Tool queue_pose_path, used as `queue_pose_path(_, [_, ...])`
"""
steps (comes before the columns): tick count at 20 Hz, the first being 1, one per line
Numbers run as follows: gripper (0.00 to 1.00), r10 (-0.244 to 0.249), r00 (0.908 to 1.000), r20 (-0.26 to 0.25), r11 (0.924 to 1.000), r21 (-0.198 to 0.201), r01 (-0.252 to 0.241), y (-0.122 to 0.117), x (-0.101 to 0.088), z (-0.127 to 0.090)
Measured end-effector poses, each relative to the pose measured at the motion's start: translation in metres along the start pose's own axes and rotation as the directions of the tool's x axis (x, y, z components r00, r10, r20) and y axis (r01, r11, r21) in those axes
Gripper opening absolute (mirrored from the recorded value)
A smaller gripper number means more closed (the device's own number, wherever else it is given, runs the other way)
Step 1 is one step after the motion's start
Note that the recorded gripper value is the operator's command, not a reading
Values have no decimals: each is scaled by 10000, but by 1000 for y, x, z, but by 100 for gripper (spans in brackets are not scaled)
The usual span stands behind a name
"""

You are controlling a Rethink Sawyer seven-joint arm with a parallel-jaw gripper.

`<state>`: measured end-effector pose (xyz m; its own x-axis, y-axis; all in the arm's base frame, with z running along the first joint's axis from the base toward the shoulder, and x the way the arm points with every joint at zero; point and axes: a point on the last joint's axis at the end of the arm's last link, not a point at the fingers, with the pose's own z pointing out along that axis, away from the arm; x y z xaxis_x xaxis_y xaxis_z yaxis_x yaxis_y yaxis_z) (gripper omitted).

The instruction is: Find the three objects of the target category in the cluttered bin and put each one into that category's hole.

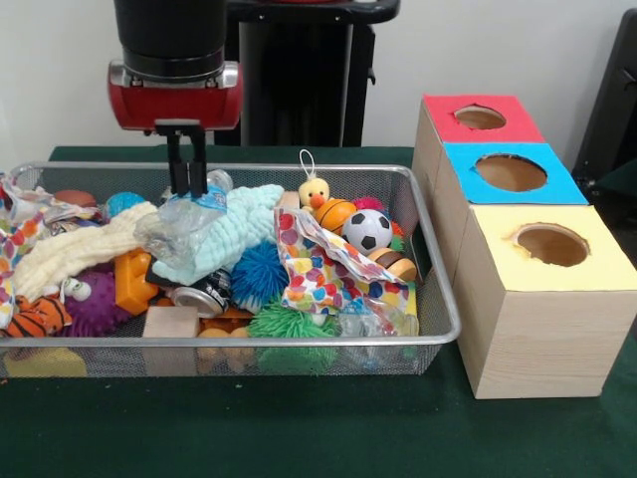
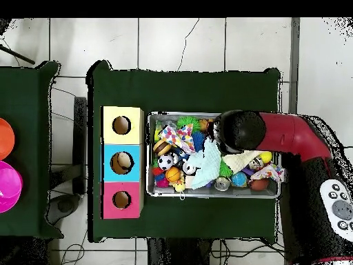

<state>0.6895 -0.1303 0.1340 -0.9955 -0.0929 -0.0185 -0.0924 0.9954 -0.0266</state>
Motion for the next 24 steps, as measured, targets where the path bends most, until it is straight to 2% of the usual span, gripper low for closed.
queue_pose_path(16, [0, -75, 9995, 292, 9999, 78, 73, 20, -11, -29])
queue_pose_path(24, [0, -191, 9998, 100, 9998, 113, 190, 40, -2, -36])
